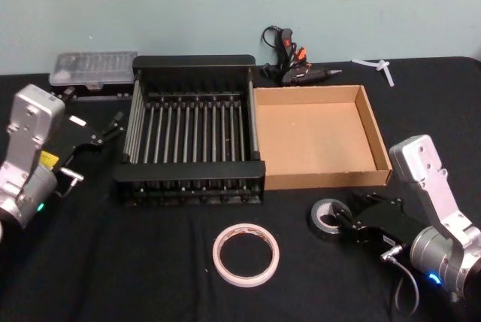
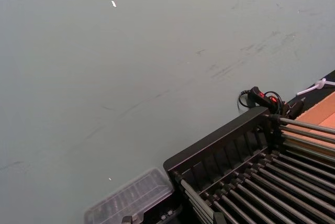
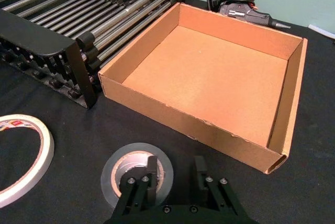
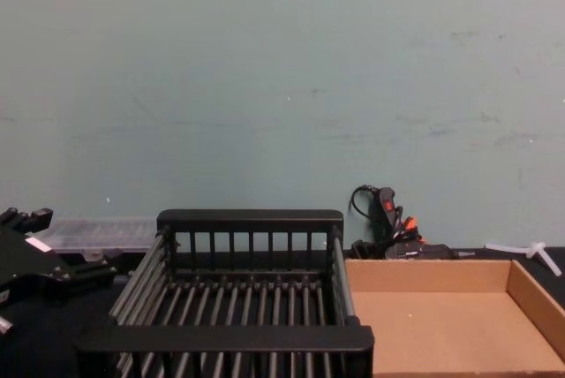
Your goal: Pick up the white tape and place it into the black box , Pick up the silver tape and place it into the brown box.
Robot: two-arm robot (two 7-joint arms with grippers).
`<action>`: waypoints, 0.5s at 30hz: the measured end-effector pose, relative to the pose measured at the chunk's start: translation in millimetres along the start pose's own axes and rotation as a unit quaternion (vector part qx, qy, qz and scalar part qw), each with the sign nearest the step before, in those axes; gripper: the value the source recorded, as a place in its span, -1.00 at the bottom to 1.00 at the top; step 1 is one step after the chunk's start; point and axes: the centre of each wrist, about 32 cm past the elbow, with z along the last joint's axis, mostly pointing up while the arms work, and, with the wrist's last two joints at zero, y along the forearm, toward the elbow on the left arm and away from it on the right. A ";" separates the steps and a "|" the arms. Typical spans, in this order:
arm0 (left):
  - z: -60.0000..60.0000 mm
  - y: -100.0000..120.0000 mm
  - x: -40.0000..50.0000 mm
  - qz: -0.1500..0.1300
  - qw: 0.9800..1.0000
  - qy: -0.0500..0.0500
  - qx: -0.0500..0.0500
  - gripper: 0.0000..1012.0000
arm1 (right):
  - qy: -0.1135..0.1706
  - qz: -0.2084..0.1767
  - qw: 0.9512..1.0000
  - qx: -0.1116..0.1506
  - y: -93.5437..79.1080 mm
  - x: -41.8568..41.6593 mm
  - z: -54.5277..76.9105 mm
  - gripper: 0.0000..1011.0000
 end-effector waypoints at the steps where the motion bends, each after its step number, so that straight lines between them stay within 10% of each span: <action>1: 0.0 0.0 0.0 0.000 1.000 0.000 0.000 0.98 | 0.000 0.000 1.000 0.000 0.0 0.0 0.0 -0.15; 15: 0.0 0.0 0.0 0.000 1.000 0.000 0.000 0.98 | 0.000 0.000 1.000 0.001 0.0 0.0 0.0 -0.74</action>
